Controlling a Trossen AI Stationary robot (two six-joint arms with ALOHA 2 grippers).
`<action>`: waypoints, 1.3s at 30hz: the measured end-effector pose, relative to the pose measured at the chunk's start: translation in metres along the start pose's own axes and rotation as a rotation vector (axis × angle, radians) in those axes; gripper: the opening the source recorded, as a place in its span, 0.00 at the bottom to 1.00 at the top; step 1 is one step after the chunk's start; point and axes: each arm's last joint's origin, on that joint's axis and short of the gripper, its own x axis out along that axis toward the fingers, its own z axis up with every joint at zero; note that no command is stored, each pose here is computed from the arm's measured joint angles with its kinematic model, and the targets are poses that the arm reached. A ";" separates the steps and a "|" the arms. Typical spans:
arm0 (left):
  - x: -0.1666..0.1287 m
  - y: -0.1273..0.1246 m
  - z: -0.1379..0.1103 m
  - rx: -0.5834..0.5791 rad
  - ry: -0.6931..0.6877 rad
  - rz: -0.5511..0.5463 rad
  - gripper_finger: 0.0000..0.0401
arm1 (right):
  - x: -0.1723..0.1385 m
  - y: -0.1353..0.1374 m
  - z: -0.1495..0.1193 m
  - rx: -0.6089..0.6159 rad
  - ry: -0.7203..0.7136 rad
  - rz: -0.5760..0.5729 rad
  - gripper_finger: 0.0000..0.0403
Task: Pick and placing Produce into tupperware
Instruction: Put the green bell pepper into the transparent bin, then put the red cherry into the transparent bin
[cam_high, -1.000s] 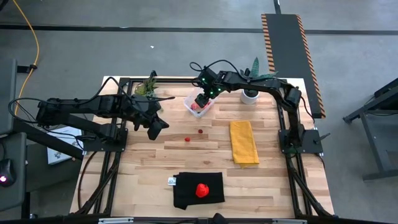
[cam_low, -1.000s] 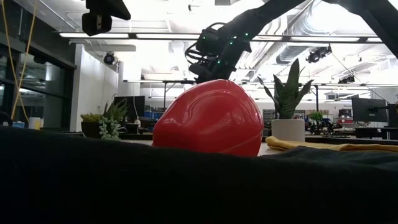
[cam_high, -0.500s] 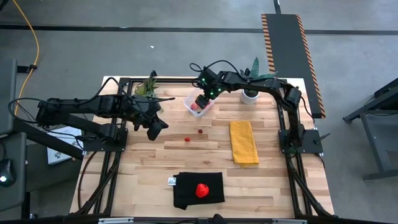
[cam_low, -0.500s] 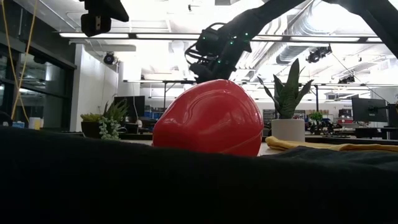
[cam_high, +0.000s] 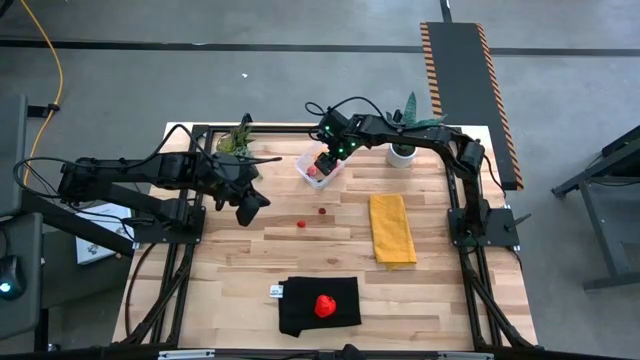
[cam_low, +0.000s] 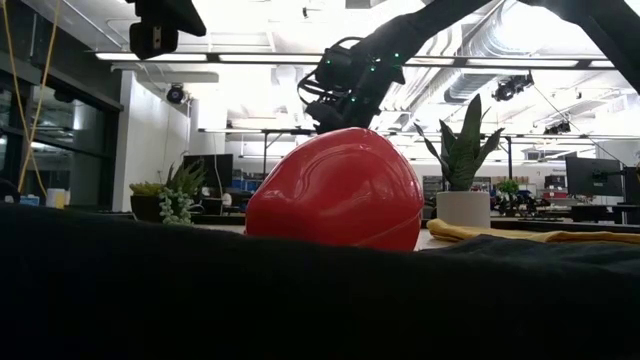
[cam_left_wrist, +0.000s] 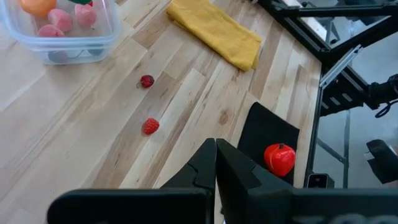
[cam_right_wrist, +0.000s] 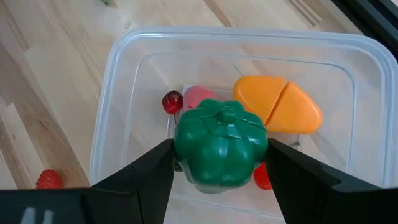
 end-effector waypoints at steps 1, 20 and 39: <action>0.000 0.000 0.000 0.000 0.004 0.003 0.00 | 0.000 0.000 0.000 0.000 0.000 0.002 0.56; 0.000 0.001 -0.001 -0.001 0.011 0.008 0.00 | 0.000 0.001 0.000 0.005 0.003 0.039 0.65; 0.000 0.001 -0.004 0.020 0.068 -0.022 0.00 | -0.011 0.004 0.020 0.042 -0.119 0.076 0.68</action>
